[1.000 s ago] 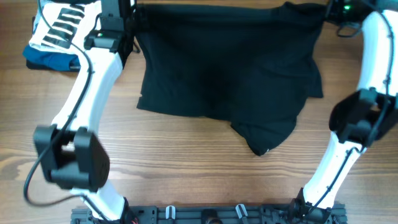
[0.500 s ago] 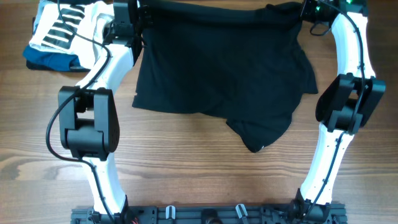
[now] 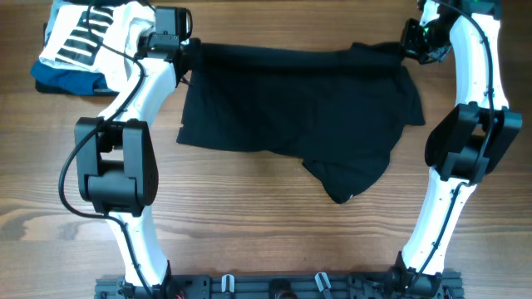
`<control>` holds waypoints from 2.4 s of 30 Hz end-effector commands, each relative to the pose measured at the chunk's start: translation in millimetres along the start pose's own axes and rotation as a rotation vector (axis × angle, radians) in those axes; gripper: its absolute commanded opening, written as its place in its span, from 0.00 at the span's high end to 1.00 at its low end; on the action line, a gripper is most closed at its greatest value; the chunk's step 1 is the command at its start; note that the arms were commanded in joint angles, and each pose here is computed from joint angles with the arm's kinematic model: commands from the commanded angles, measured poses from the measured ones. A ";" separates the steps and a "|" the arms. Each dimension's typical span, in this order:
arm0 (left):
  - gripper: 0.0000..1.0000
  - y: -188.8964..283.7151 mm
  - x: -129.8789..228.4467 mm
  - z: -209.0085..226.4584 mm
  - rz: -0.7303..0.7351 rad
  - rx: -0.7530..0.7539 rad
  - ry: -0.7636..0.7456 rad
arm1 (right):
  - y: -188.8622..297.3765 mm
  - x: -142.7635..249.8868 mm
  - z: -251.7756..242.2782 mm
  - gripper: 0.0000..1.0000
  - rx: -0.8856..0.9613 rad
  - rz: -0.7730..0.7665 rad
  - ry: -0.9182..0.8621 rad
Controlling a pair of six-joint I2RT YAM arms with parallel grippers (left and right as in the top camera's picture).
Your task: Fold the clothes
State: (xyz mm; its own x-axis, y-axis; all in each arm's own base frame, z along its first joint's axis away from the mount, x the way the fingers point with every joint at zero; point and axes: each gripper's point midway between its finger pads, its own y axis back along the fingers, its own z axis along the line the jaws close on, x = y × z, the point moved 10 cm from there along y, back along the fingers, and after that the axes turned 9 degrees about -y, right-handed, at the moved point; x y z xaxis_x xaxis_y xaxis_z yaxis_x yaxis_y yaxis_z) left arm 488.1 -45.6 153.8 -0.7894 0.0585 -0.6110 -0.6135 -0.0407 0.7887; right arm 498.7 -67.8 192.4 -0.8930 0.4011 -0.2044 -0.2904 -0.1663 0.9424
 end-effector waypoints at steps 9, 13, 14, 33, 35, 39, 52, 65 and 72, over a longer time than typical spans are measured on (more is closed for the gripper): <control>0.96 17.7 11.3 11.7 0.116 -0.028 -0.034 | -10.1 25.3 -33.7 0.96 0.131 0.138 -0.044; 0.59 18.3 15.9 11.7 0.148 -0.028 -0.037 | -9.9 26.8 -33.9 0.56 0.131 0.150 -0.026; 0.42 18.4 16.8 11.7 0.154 -0.028 -0.038 | -9.5 28.8 -34.3 0.42 0.134 0.164 -0.021; 0.13 138.8 -10.0 53.8 0.037 0.079 0.122 | 2.0 48.2 62.0 0.55 0.006 0.068 0.473; 0.13 138.5 -5.0 65.1 0.066 0.066 0.146 | -10.4 48.4 64.3 0.56 0.003 0.068 0.480; 0.13 138.7 -2.3 84.1 0.069 0.084 0.193 | -33.7 36.9 65.3 0.54 -0.010 0.012 0.451; 0.14 138.3 -8.1 68.9 0.042 0.107 0.157 | -47.6 63.2 53.4 0.92 0.015 0.225 0.264; 0.13 96.5 -8.0 26.8 0.066 0.168 0.077 | -63.3 89.8 36.0 0.94 0.091 0.335 0.193; 0.17 53.4 10.6 -22.0 0.153 0.242 -0.059 | 13.9 71.8 64.6 0.76 -0.071 0.098 0.232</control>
State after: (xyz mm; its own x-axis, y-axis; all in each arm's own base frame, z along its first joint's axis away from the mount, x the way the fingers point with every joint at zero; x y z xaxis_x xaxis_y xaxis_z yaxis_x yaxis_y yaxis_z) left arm 445.0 -47.0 212.5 -0.8434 0.0445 -0.5355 -0.5246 0.1472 0.8385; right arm 458.1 16.0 145.9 -0.9876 0.1539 -0.0312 -0.0659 -0.2263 0.9718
